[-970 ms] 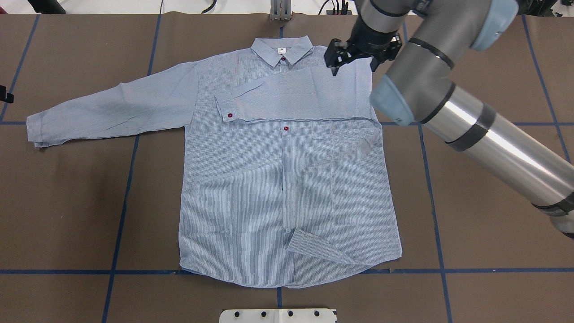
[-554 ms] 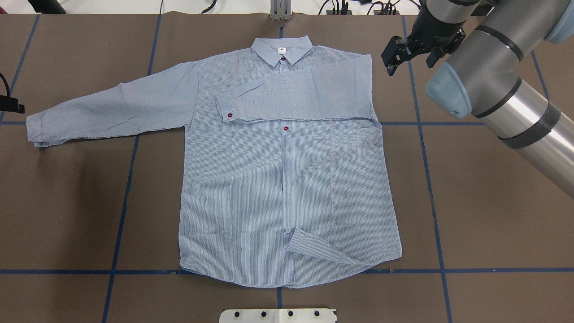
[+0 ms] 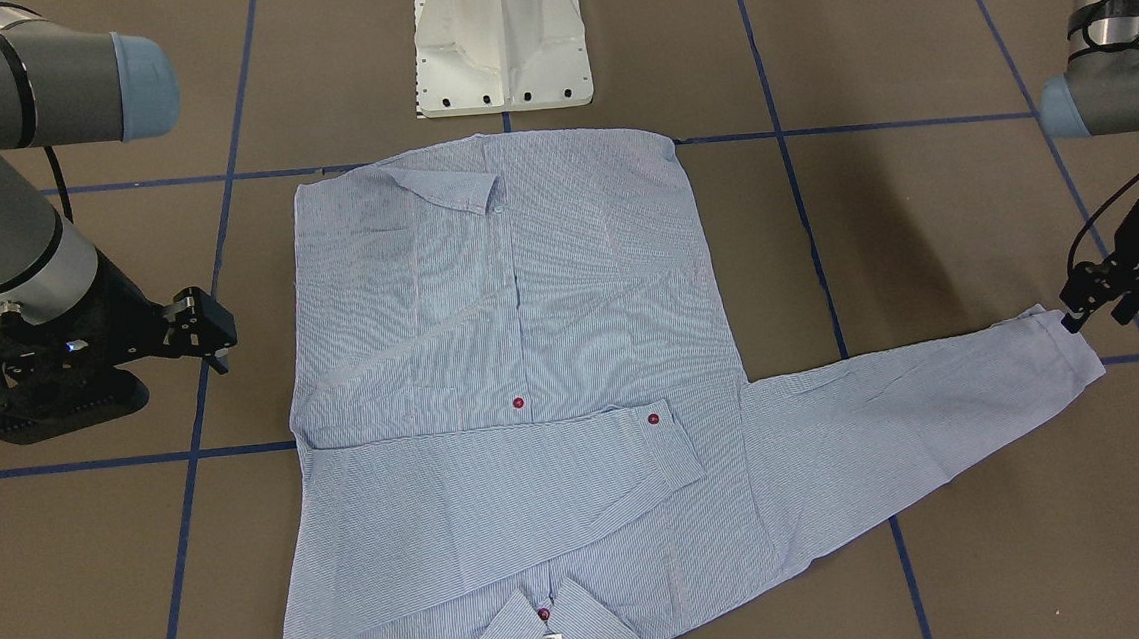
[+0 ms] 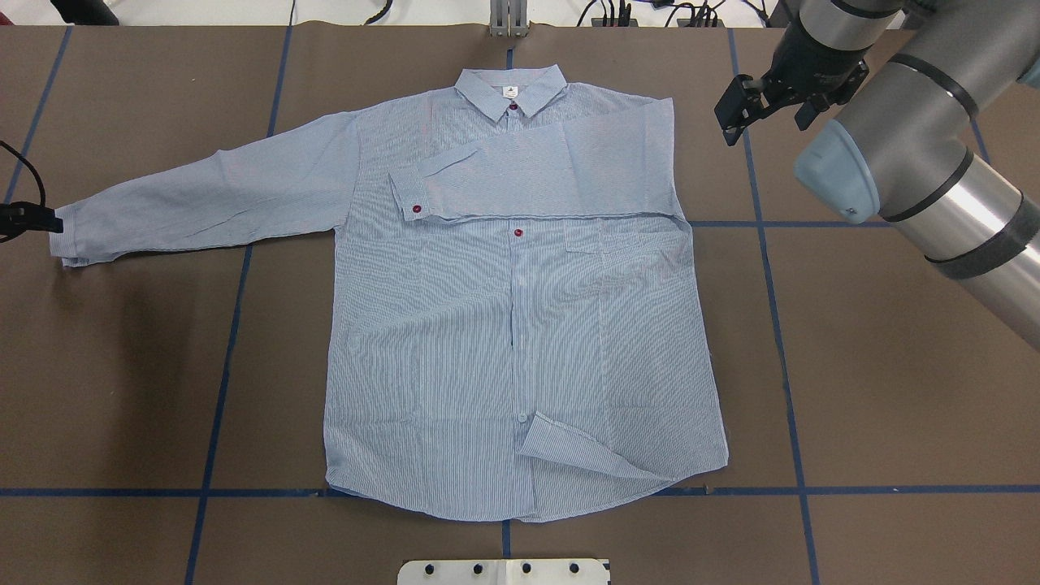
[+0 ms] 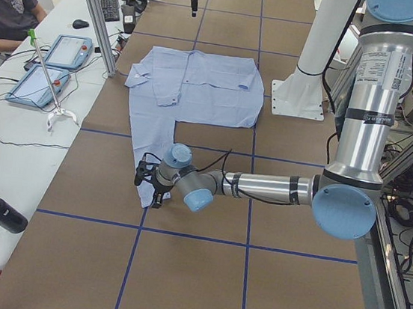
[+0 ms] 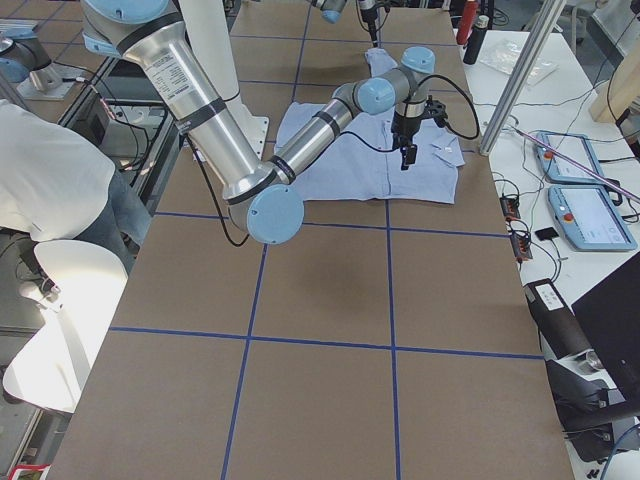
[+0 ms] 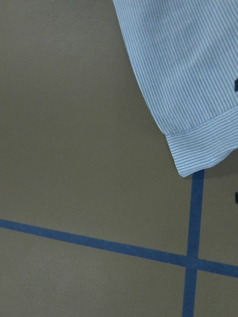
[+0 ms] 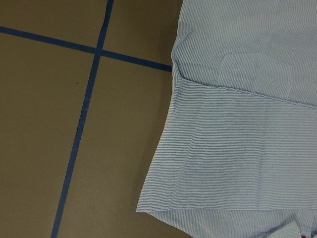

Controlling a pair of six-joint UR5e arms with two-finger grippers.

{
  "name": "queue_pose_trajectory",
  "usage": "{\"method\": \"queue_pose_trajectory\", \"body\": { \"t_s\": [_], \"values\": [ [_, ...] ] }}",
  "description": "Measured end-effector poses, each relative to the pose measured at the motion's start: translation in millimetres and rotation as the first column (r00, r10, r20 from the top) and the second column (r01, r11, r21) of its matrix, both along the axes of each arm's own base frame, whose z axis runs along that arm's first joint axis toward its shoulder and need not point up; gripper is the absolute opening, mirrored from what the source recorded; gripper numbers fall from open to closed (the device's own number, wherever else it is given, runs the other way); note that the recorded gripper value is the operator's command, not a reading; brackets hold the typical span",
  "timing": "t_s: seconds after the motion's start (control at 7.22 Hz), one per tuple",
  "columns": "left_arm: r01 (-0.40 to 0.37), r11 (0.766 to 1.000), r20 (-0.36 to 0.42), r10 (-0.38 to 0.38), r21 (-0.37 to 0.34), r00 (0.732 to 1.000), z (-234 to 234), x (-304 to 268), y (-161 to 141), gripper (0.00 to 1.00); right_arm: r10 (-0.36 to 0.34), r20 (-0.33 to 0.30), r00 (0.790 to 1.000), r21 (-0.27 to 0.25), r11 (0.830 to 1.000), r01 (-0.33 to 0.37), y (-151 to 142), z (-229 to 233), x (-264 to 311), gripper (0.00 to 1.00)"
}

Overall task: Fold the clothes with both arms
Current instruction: 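Raise the right gripper away while the left gripper moves to the other cuff, then close the left gripper on the cuff of the other sleeve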

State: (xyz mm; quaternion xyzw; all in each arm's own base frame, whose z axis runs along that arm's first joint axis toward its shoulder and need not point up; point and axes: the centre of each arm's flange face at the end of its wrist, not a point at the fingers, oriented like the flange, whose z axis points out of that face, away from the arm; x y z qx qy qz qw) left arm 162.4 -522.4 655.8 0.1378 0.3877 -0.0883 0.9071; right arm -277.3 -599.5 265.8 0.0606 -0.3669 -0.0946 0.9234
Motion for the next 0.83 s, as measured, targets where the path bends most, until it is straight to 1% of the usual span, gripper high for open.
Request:
{"method": "queue_pose_trajectory", "body": {
  "t_s": [0.14, 0.55, 0.69, 0.83],
  "values": [
    [-0.014, 1.000, 0.001, 0.014, -0.001, 1.000, 1, 8, 2, 0.73, -0.001, 0.007, 1.000, -0.006, 1.000, 0.001, 1, 0, 0, 1.00],
    [-0.034, 0.999, 0.004, 0.034, -0.004, 0.999, 3, 19, 4, 0.56, -0.001, 0.017, 1.000, -0.002, 1.000, 0.001, 4, -5, 1, 1.00],
    [-0.036, 0.999, 0.006, 0.036, -0.005, 0.999, 4, 19, 4, 0.54, -0.001, 0.018, 1.000, -0.001, 1.000, 0.001, 5, -6, 0, 1.00],
    [-0.039, 0.999, 0.008, 0.039, -0.006, 0.999, 6, 20, 3, 0.47, -0.002, 0.019, 1.000, 0.000, 1.000, 0.002, 5, -7, 0, 1.00]
  ]
}}
